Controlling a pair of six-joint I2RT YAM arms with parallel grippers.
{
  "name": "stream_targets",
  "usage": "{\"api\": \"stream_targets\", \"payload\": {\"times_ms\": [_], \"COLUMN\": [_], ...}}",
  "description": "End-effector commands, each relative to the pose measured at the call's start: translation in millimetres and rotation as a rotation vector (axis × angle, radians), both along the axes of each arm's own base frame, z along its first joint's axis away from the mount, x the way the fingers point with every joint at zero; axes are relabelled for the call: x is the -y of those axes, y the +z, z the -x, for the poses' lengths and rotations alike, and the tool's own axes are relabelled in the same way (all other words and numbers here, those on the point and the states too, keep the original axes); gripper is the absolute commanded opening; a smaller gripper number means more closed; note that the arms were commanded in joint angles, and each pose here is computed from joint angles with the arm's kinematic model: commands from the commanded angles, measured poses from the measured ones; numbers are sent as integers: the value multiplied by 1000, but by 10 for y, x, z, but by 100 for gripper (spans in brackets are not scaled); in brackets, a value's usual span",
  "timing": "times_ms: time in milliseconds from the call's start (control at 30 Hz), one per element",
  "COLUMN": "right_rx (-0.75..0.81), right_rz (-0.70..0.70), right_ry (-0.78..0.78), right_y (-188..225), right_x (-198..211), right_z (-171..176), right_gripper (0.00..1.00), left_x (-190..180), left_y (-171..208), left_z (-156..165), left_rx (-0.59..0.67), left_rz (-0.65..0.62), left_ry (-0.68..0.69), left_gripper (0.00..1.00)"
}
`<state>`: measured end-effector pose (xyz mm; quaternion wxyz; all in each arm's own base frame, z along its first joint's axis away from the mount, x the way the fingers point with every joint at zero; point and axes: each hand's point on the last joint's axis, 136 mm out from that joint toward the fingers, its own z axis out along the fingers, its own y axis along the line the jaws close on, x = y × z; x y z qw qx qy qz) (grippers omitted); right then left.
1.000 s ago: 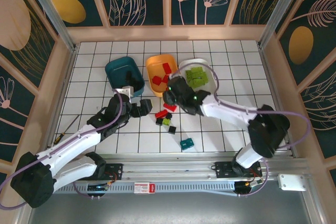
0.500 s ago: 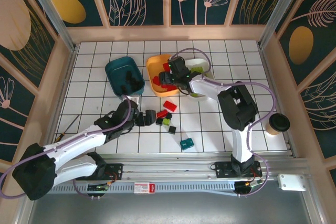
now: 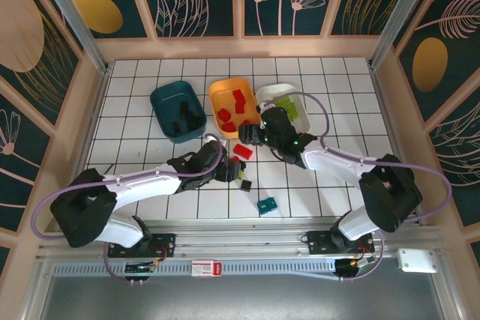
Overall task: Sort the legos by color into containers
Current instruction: Pick up the lego from the center of the table.
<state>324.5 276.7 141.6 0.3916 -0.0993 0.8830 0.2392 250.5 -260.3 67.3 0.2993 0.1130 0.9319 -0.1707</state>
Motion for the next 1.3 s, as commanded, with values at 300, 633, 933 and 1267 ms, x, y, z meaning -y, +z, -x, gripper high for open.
{"api": "stream_targets", "payload": {"times_ms": [300,633,933,1267], "right_rx": [59,94,98,81], "right_rz": [-81,-96,-92,-113], "right_ry": [-71,-80,-90,-79], "right_y": [236,377,365,320], "right_x": [308,379,409,443], "right_z": [255,294,298,398], "right_gripper": [75,75,75,75], "left_x": [20,-160,-174,-191], "left_y": [-239,-426,-437,570], "left_z": [-309,-301,-307,-786], "left_rx": [46,-1,-21,122], "left_rz": [-176,-208,-182,-2], "left_ry": [28,83,90,160], "left_gripper": [69,42,20,0]}}
